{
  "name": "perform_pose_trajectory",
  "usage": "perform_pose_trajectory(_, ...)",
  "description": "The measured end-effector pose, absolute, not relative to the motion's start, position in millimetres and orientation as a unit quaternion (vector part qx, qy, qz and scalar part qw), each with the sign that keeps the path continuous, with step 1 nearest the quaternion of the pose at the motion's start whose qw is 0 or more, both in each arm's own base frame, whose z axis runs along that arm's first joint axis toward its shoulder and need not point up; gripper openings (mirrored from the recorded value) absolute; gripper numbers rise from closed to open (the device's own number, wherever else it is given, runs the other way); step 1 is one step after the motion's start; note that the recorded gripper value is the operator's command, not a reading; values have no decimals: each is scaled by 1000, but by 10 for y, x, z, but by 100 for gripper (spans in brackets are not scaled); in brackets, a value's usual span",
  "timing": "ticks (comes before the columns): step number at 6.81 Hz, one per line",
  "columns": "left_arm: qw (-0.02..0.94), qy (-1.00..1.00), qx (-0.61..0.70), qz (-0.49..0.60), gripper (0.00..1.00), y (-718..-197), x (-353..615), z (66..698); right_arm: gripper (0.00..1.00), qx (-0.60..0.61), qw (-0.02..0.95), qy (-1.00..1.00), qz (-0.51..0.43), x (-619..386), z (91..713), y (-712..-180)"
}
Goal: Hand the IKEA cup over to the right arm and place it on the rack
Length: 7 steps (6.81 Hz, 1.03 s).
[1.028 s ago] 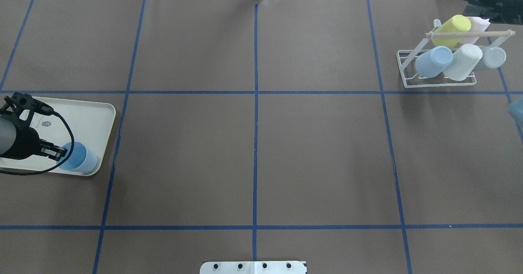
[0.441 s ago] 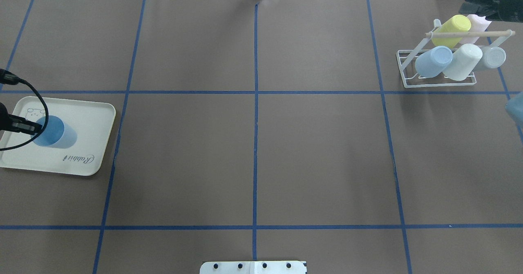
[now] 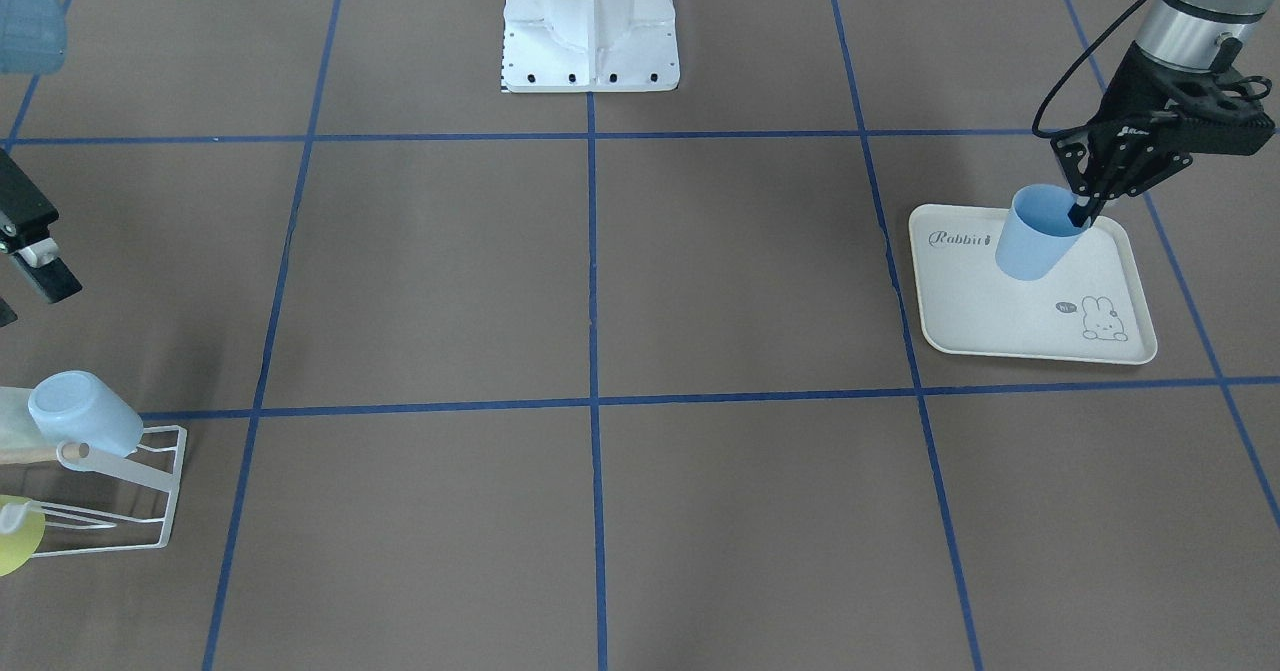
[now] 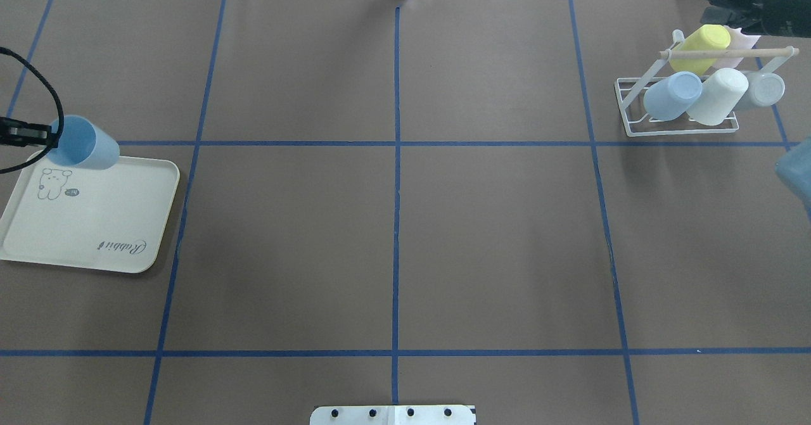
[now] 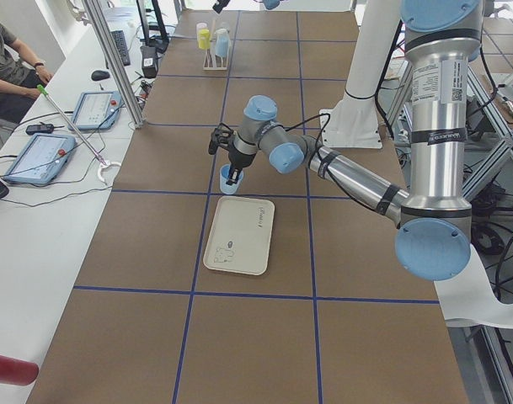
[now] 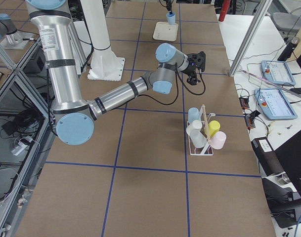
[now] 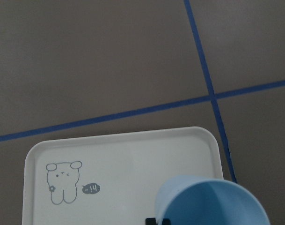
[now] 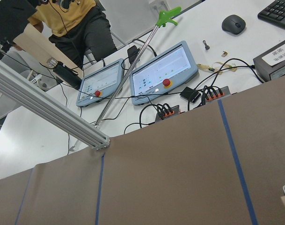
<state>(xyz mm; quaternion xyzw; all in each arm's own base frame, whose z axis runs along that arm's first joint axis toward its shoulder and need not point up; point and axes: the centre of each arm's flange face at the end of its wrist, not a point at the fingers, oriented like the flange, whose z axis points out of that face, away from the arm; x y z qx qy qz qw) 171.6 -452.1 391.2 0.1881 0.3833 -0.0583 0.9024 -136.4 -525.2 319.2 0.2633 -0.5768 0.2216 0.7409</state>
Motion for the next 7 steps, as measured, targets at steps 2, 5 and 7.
perform_pose_trajectory(2, 867, 428, 181, -180, 0, -4794, 1848, 3411, 100, 238, 720, -605, 243, -1529, 2938, -5295)
perform_pose_trajectory(5, 765, 538, 145, -324, 0, -5026, 2104, 2783, 100, 205, 689, -640, 271, -1693, 2589, -5330)
perform_pose_trajectory(7, 646, 654, 82, -385, 0, -5036, 2339, 2745, 100, 191, 671, -660, 279, -1802, 2339, -5337)
